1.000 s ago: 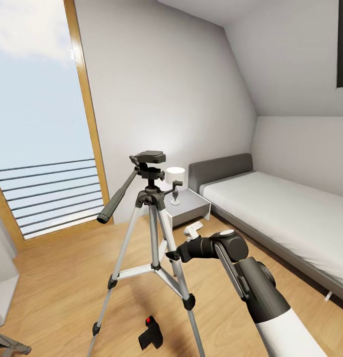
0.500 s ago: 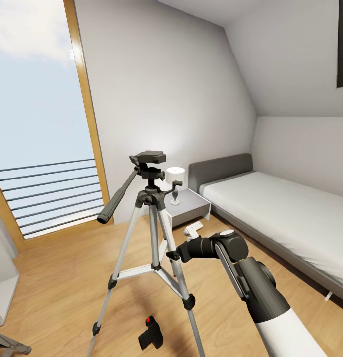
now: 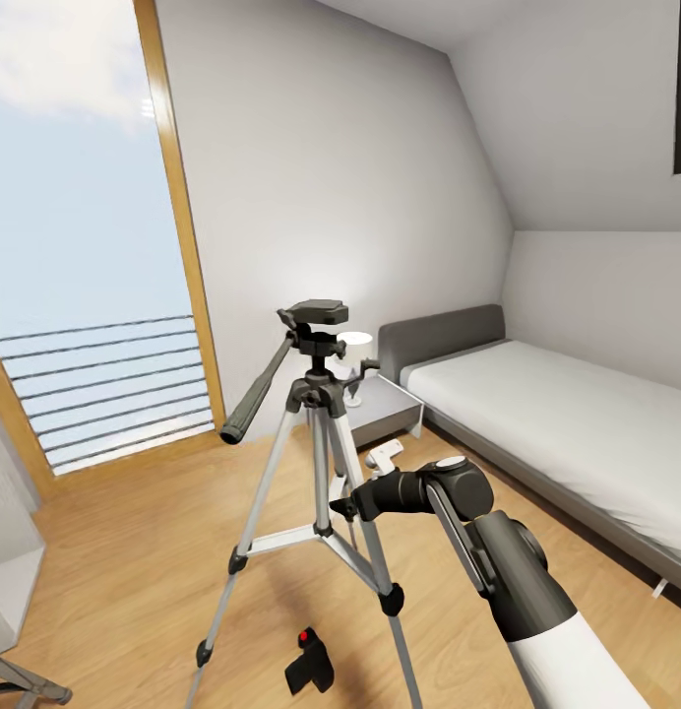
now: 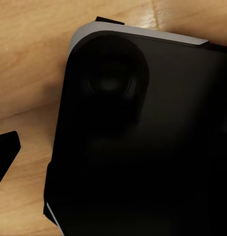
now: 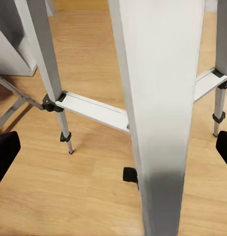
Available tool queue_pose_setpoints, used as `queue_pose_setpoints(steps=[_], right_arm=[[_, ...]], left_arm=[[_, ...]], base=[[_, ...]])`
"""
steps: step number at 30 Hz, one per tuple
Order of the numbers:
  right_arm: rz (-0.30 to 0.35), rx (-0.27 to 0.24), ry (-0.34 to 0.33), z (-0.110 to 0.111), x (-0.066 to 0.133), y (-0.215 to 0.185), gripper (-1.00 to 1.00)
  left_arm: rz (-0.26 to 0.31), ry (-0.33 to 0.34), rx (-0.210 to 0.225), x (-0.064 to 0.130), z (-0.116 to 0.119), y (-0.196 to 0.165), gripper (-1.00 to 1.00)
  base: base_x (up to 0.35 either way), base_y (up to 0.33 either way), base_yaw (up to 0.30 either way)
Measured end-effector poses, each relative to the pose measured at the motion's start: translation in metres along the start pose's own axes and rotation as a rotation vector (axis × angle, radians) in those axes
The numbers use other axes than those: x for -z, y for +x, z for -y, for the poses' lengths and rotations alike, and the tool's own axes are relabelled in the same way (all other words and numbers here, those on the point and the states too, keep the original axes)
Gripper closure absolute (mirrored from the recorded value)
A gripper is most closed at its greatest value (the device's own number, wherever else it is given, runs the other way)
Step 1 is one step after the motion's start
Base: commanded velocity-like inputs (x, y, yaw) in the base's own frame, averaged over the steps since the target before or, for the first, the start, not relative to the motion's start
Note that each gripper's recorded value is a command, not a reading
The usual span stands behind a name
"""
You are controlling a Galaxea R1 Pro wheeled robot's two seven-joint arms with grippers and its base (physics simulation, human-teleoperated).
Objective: Attach the digital camera to the camera tripod in the bedroom.
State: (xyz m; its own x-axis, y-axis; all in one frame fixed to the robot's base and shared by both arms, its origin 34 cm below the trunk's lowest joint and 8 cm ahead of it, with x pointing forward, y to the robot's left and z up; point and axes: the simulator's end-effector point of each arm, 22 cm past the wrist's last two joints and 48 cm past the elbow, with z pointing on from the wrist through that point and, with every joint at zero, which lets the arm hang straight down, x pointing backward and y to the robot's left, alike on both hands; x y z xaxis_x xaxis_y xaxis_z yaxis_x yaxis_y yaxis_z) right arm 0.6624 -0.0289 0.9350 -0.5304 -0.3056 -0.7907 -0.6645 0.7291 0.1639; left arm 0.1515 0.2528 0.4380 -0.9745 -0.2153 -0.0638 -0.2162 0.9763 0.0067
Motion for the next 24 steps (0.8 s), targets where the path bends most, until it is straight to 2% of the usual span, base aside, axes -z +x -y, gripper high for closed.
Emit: queue_pose_setpoints(steps=[24], right_arm=[[-0.001, 0.0, 0.005, 0.0026, 0.0008, 0.0009, -1.0]], left_arm=[[0.0, 0.0, 0.0, 0.0, -0.0001, -0.0003, -1.0]], base=[[0.0, 0.005, 0.0]])
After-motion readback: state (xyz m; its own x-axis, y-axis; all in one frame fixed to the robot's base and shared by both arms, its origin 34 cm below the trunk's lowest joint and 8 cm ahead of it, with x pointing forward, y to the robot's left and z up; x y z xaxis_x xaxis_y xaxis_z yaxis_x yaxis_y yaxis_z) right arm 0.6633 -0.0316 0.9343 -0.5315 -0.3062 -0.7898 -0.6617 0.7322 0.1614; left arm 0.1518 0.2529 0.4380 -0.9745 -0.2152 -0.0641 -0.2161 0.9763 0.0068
